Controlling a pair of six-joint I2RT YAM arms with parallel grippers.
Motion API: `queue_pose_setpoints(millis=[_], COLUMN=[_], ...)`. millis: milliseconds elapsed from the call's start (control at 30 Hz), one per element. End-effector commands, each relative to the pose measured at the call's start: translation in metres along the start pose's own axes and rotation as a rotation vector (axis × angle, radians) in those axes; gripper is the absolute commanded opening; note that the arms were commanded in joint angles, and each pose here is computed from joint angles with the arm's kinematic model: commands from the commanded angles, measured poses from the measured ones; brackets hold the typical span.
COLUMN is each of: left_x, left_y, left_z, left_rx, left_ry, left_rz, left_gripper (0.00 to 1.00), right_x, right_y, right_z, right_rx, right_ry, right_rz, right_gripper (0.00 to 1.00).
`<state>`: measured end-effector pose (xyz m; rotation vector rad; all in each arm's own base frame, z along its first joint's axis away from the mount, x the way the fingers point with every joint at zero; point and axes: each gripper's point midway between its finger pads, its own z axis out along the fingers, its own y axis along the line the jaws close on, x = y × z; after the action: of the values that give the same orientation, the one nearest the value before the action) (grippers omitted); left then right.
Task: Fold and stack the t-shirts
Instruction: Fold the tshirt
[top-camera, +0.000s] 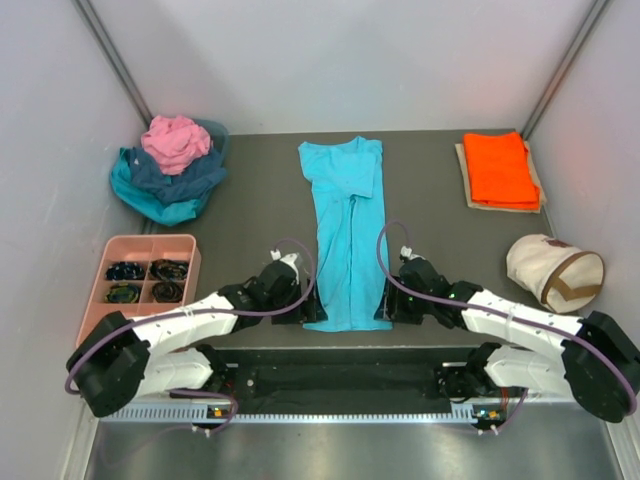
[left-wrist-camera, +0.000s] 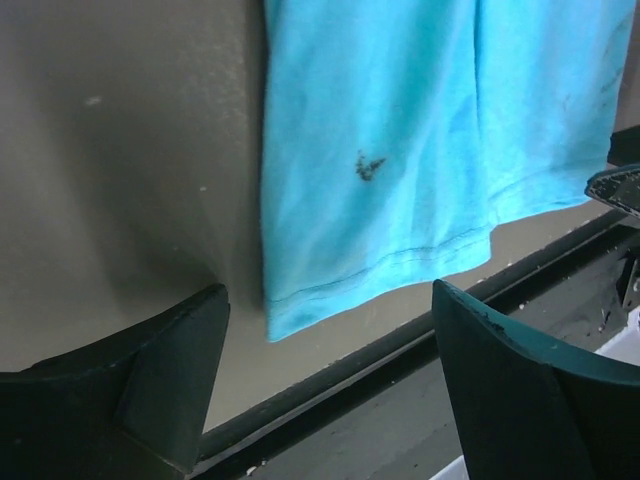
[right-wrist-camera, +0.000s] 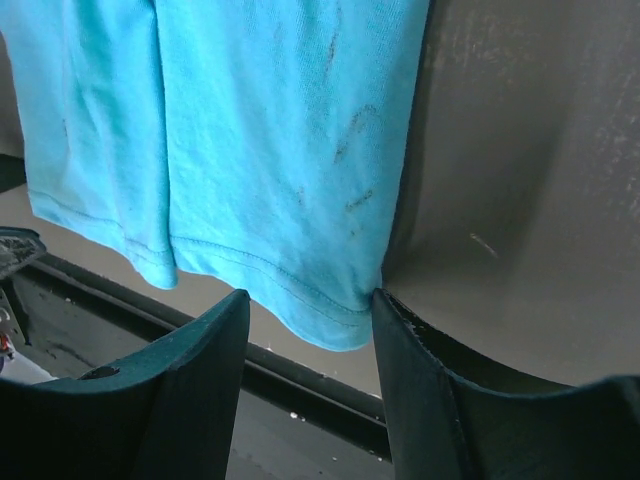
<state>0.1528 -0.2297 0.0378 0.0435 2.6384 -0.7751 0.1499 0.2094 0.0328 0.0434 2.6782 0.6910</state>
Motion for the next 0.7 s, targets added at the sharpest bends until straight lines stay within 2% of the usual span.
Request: queue_pose_setpoints(millis=[0, 167, 300, 433, 667], left_x=[0.015, 0.026, 0.033, 0.034, 0.031], left_y=[-0.005, -0.013, -0.017, -0.018, -0.02], left_z=[0.007, 0.006, 0.003, 0.002, 0.008], left_rx=[0.013, 0.021, 0.025, 0.024, 0.02], left_ry=[0.057, 0.11, 0.136, 0.141, 0.147], left_rz=[-0.008, 0.02, 0.036, 0.049, 0.074], left_gripper=[0.85, 0.79, 0.67, 0.59, 0.59], right_x=[-0.001, 0.001, 0.005, 0.012, 0.013], right_y=[0.008, 0.005, 0.004, 0.002, -0.008], right_z=[0.002, 0.0, -0.002, -0.004, -0.006], right_rx=[-0.021, -0.016, -0.018, -0.015, 0.021], right_ry=[-0.016, -0.015, -0.011, 0.002, -0.023], right_rz=[-0.003, -0.002, 0.001, 0.001, -0.001], right_gripper=[0.53, 0.52, 0.52, 0.53, 0.53])
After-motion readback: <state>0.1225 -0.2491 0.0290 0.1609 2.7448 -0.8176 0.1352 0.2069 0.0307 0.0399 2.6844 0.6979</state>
